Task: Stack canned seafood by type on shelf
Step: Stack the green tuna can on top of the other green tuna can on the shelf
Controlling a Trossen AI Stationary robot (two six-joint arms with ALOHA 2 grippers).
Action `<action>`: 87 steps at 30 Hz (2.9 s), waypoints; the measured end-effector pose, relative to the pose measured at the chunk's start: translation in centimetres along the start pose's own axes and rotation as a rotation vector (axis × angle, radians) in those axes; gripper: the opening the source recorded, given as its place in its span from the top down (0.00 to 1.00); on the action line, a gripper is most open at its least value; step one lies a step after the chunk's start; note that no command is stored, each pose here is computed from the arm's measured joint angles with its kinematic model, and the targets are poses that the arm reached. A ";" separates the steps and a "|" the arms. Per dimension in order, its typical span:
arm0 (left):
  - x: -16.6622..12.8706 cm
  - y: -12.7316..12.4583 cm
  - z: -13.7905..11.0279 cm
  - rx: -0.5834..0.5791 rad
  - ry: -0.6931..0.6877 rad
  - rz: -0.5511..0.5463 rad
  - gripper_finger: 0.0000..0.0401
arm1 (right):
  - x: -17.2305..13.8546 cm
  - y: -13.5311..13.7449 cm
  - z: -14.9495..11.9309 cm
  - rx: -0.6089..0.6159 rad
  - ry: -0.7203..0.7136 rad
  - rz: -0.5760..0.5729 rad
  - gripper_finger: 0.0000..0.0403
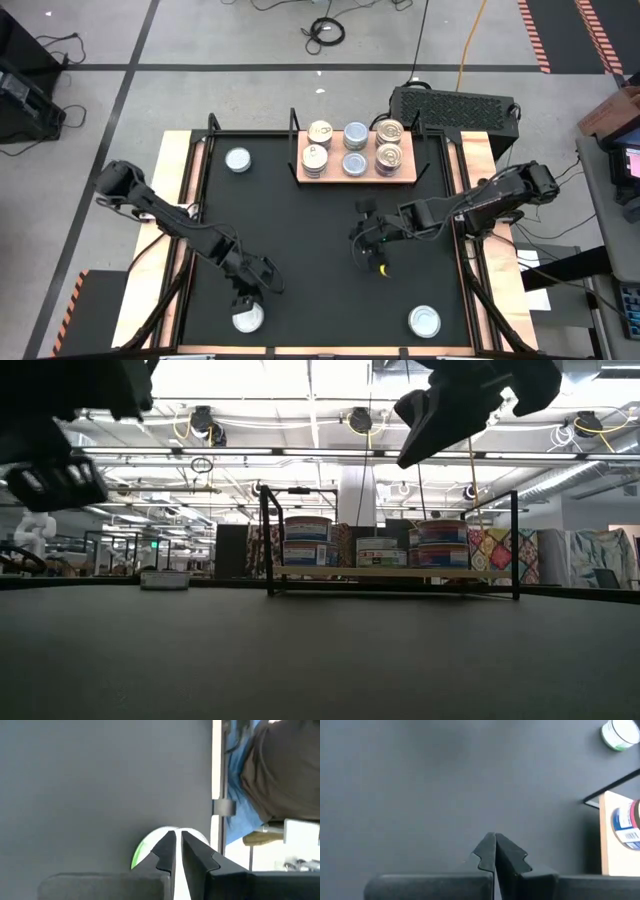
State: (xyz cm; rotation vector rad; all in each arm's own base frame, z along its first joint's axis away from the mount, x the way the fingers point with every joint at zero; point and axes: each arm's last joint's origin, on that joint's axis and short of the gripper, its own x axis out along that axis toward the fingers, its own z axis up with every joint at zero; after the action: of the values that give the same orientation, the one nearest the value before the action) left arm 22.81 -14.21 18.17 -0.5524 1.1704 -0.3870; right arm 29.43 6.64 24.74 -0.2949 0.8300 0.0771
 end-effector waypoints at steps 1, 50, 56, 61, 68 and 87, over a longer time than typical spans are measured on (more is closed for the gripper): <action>0.2 0.1 -0.1 -0.003 0.015 0.000 0.92 | 0.0 0.1 0.0 0.001 -0.005 0.002 1.00; 3.3 1.5 -1.8 0.070 0.265 0.032 0.82 | 0.1 0.3 -0.2 -0.043 0.009 0.007 1.00; 3.1 1.7 -1.4 0.048 0.264 0.004 0.98 | 0.1 0.3 -0.2 -0.042 0.009 0.007 1.00; 2.7 2.2 -0.4 0.019 0.246 0.006 0.99 | 0.1 0.3 -0.3 -0.044 0.019 0.008 1.00; 1.5 3.2 2.3 -0.046 0.158 -0.001 1.00 | 0.1 0.3 -0.7 -0.049 0.056 0.013 1.00; -2.0 7.6 8.9 -0.364 -0.378 0.071 1.00 | 0.0 0.4 -1.7 -0.076 0.158 0.020 1.00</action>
State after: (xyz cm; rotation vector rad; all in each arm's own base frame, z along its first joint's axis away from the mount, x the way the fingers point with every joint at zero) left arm 30.43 -5.16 17.72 -0.8571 0.8920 -0.0002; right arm 28.14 6.50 23.59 -0.3673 0.9886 0.1047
